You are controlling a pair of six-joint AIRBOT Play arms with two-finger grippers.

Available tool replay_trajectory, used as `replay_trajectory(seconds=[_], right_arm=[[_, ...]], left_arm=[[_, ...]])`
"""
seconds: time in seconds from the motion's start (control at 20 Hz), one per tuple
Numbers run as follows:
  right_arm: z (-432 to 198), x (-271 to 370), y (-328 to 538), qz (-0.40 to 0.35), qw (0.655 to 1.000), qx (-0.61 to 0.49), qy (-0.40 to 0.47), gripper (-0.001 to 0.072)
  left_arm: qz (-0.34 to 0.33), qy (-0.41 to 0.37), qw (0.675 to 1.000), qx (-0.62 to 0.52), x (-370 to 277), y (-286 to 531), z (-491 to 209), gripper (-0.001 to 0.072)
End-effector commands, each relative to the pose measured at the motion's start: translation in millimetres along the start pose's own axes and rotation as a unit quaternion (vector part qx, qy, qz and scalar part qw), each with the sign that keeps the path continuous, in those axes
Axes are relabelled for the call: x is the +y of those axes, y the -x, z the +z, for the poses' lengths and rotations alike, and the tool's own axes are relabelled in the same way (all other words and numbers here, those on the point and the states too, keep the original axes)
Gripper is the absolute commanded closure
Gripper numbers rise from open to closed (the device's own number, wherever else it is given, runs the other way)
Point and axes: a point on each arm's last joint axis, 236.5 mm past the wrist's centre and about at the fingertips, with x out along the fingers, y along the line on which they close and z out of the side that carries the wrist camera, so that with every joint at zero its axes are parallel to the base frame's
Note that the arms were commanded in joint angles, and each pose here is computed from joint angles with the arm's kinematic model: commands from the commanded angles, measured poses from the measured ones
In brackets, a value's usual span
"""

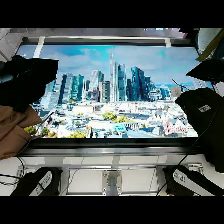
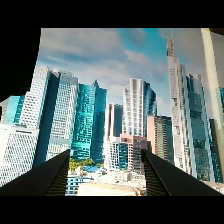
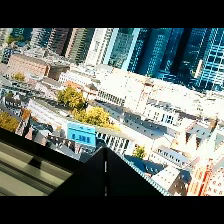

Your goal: Fold the clothes and pants, and hang the long-sleeved shirts on hangers.

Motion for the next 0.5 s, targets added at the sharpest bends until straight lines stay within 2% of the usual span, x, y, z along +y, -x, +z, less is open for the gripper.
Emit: replay_trajectory(seconds=[0.0,0.45], right_arm=[[-0.3,0.2,-0.1,-0.002,1.0,0.001,0.001,0.07],[0.8,-0.1,-0.3,-0.002,1.0,-0.001,0.001,0.07]], left_arm=[[0.0,0.0,1.0,0.0,0.2,-0.1,0.2,0.0227],[0.0,0.0,1.0,0.0,0.4,-0.1,0.2,0.0227]])
